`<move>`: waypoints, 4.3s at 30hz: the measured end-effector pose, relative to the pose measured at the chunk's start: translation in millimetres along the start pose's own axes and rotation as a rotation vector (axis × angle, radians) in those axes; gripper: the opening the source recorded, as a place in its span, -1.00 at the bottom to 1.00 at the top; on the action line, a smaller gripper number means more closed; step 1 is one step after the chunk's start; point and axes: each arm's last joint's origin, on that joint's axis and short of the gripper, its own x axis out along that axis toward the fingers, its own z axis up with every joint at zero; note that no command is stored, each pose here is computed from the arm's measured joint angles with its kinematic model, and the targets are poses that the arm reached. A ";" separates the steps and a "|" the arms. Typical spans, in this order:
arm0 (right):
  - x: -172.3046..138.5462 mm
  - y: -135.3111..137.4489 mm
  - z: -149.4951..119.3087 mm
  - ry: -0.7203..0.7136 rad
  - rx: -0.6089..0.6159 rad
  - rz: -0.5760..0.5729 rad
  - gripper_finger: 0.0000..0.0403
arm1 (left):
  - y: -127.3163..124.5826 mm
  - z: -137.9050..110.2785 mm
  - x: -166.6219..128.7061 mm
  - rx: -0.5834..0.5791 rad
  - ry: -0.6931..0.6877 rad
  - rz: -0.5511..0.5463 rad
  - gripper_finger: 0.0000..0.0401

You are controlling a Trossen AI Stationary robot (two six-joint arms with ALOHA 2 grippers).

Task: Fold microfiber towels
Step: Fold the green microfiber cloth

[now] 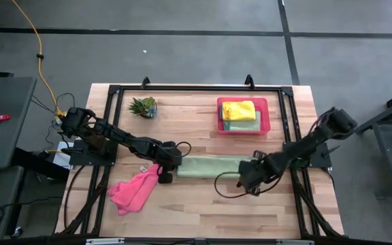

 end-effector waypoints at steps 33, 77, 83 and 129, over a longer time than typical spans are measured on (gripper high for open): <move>44.7 -90.9 -83.5 -0.195 1.204 0.443 0.09 | 0.0 1.0 0.2 -0.026 -0.017 0.014 -1.00; 34.1 -74.4 -61.6 -0.149 1.205 0.349 -0.91 | 0.5 2.3 0.3 -0.050 -0.033 0.034 -1.00; 2.9 -70.7 -52.0 -0.105 1.170 0.286 -0.97 | -0.7 6.5 1.0 -0.007 -0.081 0.033 -1.00; 11.8 -4.6 111.4 -0.415 1.156 0.589 -1.00 | -6.7 23.3 18.8 0.004 -0.162 0.038 -1.00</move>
